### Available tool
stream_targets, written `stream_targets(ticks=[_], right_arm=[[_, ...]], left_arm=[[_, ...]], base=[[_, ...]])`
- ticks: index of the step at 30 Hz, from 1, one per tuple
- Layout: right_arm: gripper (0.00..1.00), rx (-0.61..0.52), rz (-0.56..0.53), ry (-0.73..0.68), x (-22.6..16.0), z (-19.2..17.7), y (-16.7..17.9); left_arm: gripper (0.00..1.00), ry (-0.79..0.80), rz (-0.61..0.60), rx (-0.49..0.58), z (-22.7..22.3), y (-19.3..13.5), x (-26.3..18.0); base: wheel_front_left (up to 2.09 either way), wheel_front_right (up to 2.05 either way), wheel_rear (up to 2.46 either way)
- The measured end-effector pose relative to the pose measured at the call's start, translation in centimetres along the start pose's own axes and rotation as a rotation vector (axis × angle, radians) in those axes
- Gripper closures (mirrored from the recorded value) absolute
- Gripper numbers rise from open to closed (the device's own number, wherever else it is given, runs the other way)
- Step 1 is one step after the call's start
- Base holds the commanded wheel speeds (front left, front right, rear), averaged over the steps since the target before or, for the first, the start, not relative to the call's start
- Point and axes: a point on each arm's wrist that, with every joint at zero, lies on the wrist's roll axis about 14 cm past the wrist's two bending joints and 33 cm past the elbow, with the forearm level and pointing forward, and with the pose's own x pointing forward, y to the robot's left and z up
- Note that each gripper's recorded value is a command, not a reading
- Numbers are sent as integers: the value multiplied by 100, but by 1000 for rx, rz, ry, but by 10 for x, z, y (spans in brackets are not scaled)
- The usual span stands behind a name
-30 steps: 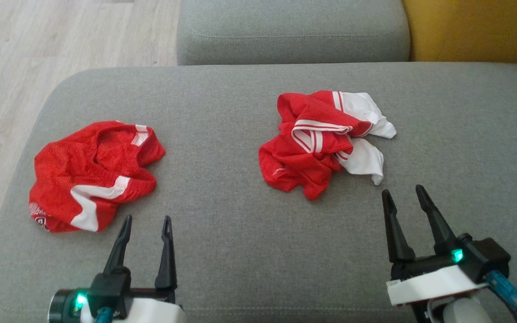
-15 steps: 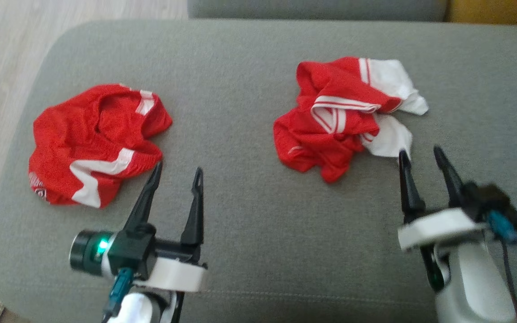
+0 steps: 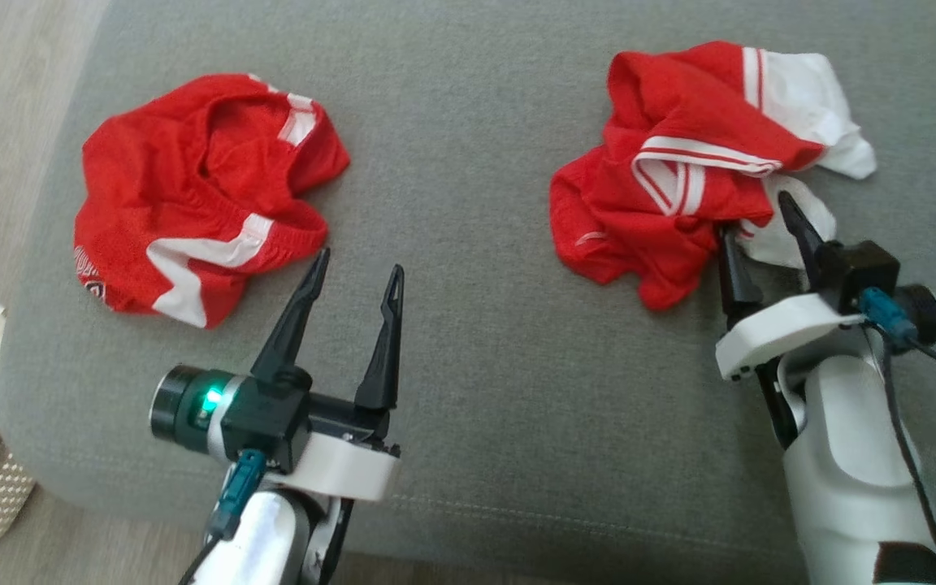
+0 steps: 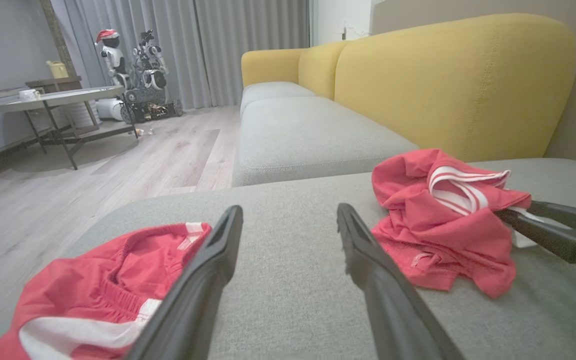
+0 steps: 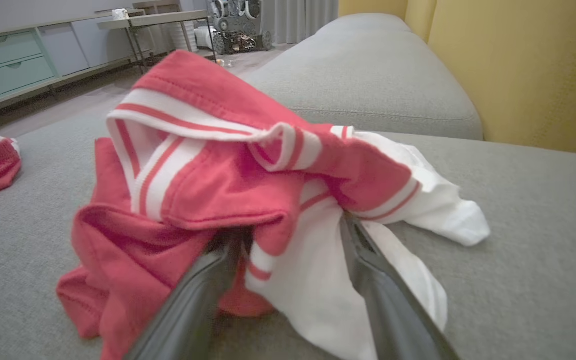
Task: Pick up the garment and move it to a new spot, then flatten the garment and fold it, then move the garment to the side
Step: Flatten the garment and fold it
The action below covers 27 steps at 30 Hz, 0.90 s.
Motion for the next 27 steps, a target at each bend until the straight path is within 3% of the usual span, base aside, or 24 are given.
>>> stream_targets(ticks=[2,3,9,17,21,27], right_arm=[[87,-14,19,-10,4,2,5],[100,-16,25,-17,6,4,7],[100,25,-11,-117,3,36,-4],[100,-34,-205,-311,-16,112,-76],[100,-127,-312,-476,-35,185,-114],[100,-234,-382,-710,-72,280,-128]], left_arm=[[0,12,4,1,-4,1,-1],[0,15,5,2,-5,2,-1],[0,3,-7,-4,-2,-4,2],[0,-48,-92,-33,11,-31,12],[0,-85,-137,-49,23,-45,15],[0,-117,-174,-57,34,-57,14]], base=[[0,0,0],[0,0,0],[0,0,0],[0,0,0],[0,0,0],[0,0,0]])
